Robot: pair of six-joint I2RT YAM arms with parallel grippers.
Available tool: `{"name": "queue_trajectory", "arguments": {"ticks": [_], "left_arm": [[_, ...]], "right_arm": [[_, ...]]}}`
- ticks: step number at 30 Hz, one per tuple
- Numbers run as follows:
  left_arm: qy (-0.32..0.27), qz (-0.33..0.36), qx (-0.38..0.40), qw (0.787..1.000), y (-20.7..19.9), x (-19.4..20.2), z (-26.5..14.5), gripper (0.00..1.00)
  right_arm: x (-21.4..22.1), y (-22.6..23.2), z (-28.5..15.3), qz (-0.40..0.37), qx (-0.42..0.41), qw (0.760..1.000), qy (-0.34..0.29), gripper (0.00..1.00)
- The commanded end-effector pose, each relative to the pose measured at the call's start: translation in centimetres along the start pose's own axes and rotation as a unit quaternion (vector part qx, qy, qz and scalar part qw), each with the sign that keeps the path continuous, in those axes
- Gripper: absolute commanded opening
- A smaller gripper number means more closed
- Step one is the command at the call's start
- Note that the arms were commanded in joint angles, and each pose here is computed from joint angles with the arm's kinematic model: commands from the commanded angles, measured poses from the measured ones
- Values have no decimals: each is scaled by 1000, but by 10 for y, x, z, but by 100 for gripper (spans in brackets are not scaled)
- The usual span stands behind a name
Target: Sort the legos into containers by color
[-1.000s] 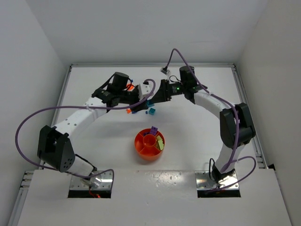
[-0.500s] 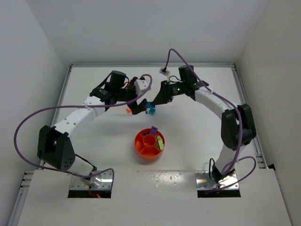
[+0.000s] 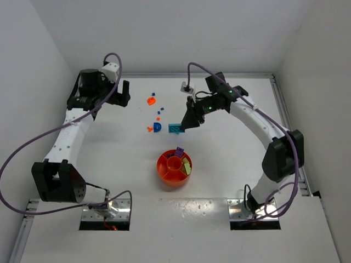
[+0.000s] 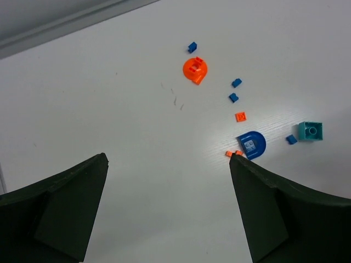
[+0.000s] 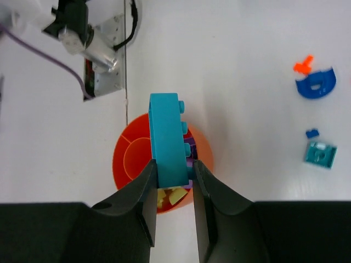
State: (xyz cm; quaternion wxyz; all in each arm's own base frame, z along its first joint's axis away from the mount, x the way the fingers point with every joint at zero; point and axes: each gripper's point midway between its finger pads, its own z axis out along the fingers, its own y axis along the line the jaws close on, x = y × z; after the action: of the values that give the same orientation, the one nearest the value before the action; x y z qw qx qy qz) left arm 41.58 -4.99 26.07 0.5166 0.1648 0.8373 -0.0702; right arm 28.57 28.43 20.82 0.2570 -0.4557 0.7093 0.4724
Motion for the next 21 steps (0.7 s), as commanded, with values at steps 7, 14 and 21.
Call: {"name": "queue_trajectory", "arguments": {"ticks": [7,14,21], "left_arm": [[33,-91,-40,995,21,34,-9,99],[35,-113,-54,992,32,46,-15,99],[32,-123,-54,990,33,54,-20,99]], "right_arm": [[14,39,31,-315,-55,934,157,0],[4,26,59,-469,-28,863,186,0],[-2,28,81,-595,-24,785,172,0]]}}
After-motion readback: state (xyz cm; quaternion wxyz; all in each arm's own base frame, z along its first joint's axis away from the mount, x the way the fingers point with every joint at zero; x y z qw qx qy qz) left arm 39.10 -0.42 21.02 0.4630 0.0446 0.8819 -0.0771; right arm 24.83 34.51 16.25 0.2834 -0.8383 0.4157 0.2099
